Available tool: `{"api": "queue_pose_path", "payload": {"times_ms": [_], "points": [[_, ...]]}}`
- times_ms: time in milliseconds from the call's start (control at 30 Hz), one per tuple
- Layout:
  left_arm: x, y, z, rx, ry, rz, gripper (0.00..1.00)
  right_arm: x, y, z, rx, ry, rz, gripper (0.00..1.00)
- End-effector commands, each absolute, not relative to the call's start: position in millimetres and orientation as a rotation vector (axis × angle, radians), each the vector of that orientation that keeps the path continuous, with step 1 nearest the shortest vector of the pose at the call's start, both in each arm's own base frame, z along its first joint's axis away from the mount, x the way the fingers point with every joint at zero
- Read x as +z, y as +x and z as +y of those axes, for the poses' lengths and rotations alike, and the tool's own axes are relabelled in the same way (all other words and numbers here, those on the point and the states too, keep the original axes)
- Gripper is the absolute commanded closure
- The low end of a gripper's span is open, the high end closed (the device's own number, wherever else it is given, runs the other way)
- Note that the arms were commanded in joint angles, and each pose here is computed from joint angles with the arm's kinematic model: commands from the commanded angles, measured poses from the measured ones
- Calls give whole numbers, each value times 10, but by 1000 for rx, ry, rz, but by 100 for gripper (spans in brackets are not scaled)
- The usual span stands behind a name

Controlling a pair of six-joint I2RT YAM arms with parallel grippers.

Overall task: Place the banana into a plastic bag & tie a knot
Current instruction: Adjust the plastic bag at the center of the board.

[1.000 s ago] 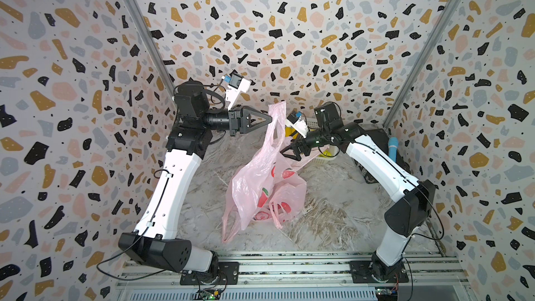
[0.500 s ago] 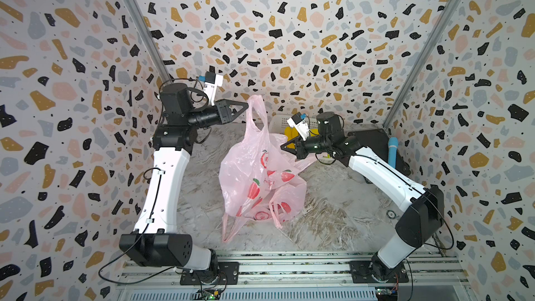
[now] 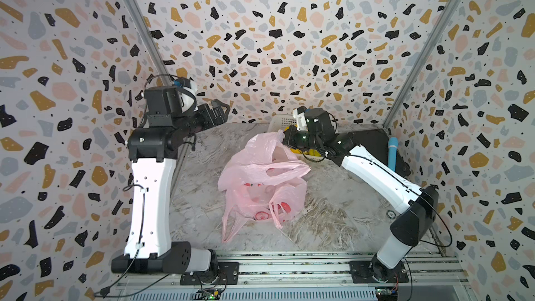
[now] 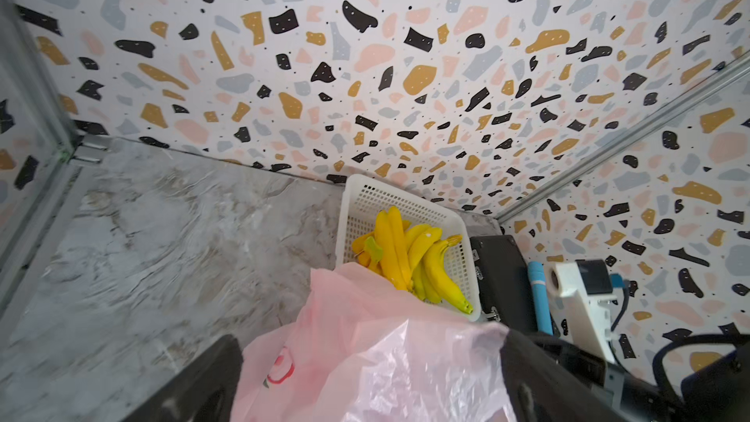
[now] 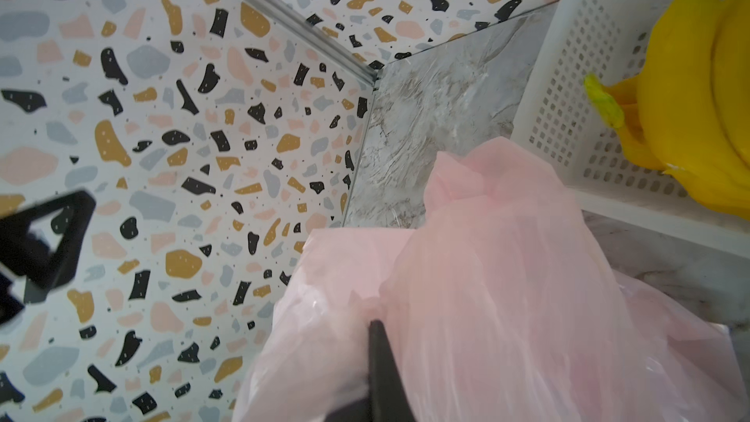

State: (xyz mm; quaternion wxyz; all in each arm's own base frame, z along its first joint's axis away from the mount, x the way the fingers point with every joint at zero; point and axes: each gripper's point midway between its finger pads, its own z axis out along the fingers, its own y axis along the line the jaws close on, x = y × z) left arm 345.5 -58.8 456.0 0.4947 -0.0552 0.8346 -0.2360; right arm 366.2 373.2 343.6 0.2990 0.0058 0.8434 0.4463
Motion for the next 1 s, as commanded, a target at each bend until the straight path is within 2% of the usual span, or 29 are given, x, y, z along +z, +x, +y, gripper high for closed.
{"api": "queue_pose_path", "payload": {"times_ms": [0, 300, 567, 800, 900, 967], "points": [[4508, 3144, -572, -543, -161, 2021, 1, 3264, 3759, 3541, 1075, 326, 2362, 100], [3691, 2449, -1027, -676, -46, 2205, 1, 3292, 3948, 3722, 1109, 460, 2378, 100], [3030, 2029, -1149, -744, -99, 2275, 0, 3250, 4040, 3774, 1115, 558, 2385, 100], [2572, 2113, -1736, -826, 13, 2317, 1, 3231, 4051, 3819, 1142, 597, 2386, 100], [2399, 2273, -1948, -660, 63, 2312, 1, 3241, 4025, 3792, 1127, 604, 2388, 100], [2390, 2444, -1891, -474, 19, 2263, 1, 3242, 4009, 3780, 1121, 609, 2390, 100]]}}
